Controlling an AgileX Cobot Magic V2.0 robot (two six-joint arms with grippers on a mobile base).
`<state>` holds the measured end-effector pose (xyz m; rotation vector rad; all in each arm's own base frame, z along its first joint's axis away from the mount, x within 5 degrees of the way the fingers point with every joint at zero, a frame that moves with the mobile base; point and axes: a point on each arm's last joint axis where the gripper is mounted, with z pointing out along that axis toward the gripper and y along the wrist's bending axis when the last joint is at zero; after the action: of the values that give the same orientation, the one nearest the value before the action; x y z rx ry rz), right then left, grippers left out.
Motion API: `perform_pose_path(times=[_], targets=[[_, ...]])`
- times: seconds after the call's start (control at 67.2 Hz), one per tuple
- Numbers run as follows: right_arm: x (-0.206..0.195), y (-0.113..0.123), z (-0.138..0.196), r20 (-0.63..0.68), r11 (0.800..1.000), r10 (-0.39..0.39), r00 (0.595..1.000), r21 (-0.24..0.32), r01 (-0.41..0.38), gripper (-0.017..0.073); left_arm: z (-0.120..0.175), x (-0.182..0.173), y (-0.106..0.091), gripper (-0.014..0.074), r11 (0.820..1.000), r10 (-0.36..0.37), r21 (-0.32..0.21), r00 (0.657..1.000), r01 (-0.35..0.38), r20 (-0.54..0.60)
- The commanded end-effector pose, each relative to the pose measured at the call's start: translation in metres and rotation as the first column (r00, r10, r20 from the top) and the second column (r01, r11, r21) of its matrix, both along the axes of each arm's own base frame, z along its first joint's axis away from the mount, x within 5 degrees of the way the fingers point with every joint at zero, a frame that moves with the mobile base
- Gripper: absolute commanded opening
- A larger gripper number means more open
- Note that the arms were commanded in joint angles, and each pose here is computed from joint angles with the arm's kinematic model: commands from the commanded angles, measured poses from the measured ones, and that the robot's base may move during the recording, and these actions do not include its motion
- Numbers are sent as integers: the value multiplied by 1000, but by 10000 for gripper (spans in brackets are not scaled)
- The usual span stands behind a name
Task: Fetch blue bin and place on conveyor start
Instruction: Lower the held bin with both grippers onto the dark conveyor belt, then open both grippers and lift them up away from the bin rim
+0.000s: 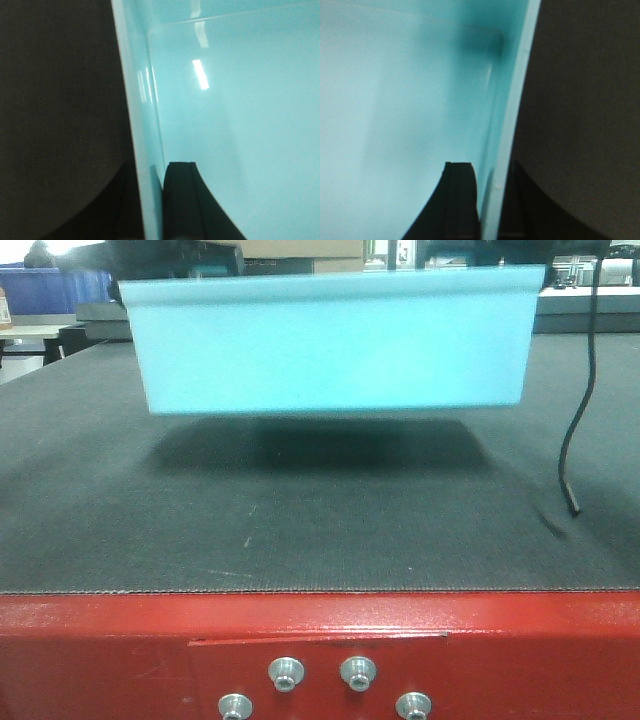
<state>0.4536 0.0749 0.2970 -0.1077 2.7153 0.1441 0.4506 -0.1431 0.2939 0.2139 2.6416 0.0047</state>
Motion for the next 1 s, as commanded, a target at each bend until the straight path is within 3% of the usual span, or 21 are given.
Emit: perform_pose_path(times=[0.0, 0.074, 0.164, 0.223, 0.238, 0.372, 0.491, 0.684, 0.759, 0.893, 0.937, 0.982], targets=[[1, 9, 6, 49, 999, 31, 998, 37, -33, -85, 2, 0, -9, 8, 999, -25, -39, 999, 26, 20], [1, 8, 6, 47, 999, 32, 998, 37, -33, 77, 2, 0, -9, 171, 999, -25, -34, 1000, 25, 19], [0, 8, 8, 51, 999, 32, 998, 37, -34, 379, 3, 0, -8, 418, 999, -25, -34, 999, 26, 25], [0, 8, 9, 53, 999, 32, 998, 38, -34, 535, 4, 0, -8, 632, 999, -24, -27, 999, 25, 29], [-1, 8, 10, 52, 999, 32, 998, 38, -34, 583, 4, 0, -8, 624, 999, -24, -27, 999, 25, 28], [-6, 7, 23, 74, 999, 32, 997, 40, -35, 539, 14, -7, -5, 528, 1000, -21, -12, 1000, 22, 17], [-17, 5, 47, 126, 998, 30, 992, 47, -36, 459, 35, -19, 0, 508, 1000, -15, -8, 1000, 16, 27], [-47, -9, 98, 227, 998, 9, 974, 55, -22, 172, 95, -49, 20, 458, 998, -39, 59, 988, 30, 152], [-60, -19, 116, 259, 999, -8, 966, 36, -2, 45, 118, -61, 33, 341, 998, -24, 62, 978, 11, 208], [-81, -40, 140, 311, 999, -47, 949, 1, 50, -151, 141, -86, 65, -26, 998, 41, 32, 970, -50, 241], [-86, -46, 142, 313, 998, -61, 948, -3, 66, -161, 141, -94, 75, -116, 997, 59, 28, 971, -68, 231], [-92, -52, 144, 322, 997, -75, 944, -4, 81, -160, 139, -102, 87, -111, 996, 82, 26, 969, -90, 234]])
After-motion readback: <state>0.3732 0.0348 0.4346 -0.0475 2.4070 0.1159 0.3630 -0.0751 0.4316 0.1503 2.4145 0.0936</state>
